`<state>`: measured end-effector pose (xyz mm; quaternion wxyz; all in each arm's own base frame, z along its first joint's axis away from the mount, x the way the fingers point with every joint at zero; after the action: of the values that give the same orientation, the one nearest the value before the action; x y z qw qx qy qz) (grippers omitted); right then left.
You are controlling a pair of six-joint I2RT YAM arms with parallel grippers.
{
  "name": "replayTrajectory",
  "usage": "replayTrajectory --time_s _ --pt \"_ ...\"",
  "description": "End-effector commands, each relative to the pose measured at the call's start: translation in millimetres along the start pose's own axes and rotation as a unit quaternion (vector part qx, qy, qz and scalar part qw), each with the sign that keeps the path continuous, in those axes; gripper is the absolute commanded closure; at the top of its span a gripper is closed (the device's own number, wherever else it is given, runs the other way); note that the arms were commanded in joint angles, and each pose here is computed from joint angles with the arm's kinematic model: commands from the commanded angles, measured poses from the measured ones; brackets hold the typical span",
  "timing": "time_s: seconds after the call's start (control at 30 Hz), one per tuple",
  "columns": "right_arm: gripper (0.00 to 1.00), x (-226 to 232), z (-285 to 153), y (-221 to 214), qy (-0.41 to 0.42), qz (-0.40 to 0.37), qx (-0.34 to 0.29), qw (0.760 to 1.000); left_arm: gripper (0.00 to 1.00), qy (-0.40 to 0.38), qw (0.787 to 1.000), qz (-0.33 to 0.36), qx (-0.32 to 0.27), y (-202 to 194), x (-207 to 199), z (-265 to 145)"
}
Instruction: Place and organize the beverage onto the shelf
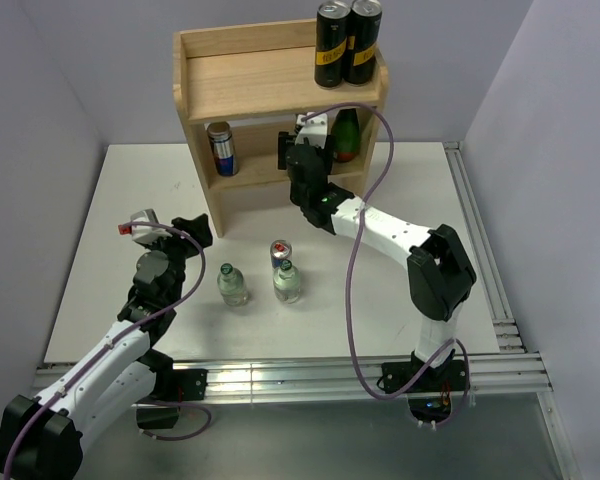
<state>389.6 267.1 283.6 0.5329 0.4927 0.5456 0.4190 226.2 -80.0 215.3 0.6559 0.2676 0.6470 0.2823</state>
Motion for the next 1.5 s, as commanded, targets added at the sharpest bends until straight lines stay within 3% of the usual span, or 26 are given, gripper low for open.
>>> replayTrajectory --time_s 0.0,0.9,0.93,0.97,1.0,1.03,1.1,1.37,1.47 --pt "1.0 -30 15 45 -0.068 0.075 -0.068 0.992 0.19 -0.016 1.0 -0.002 -0.022 9 -10 4" --pt "1.0 -42 51 26 -0.207 0.078 -0.059 0.973 0.2 -0.013 1.0 0.001 -0.015 3 -7 8" --pt "0.96 -42 51 25 -0.203 0.074 -0.056 0.975 0.2 -0.014 1.0 0.002 -0.015 3 -7 8" --pt "0.84 -41 51 25 -0.2 0.073 -0.056 0.976 0.21 -0.013 1.0 0.002 -0.014 2 -7 8" --pt "0.7 -41 51 25 -0.197 0.072 -0.056 0.976 0.2 -0.014 1.0 0.001 -0.015 2 -7 8" --pt "0.46 -40 50 25 -0.196 0.072 -0.055 0.977 0.21 -0.013 1.0 0.001 -0.015 3 -7 8" --pt "0.25 -41 51 24 -0.194 0.072 -0.053 0.977 0.21 -0.013 1.0 0.002 -0.015 2 -7 8" --pt "0.18 -39 46 22 -0.178 0.073 -0.041 0.98 0.2 -0.014 1.0 0.001 -0.018 4 -7 7" --pt "0.06 -38 42 20 -0.153 0.069 -0.036 0.985 0.2 -0.015 1.0 0.001 -0.018 5 -8 6"
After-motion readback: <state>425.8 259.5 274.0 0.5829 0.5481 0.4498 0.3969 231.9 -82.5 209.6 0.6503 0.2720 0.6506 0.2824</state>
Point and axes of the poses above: each gripper's point midway between its finger pads, its own z axis out along the fingers, its own x axis along the line the jaws close on, y = z × x, the point moved 9 cm from there along -z, back along the fingers, and after that the axes turned 13 degrees about -z, right-handed, at the moved point
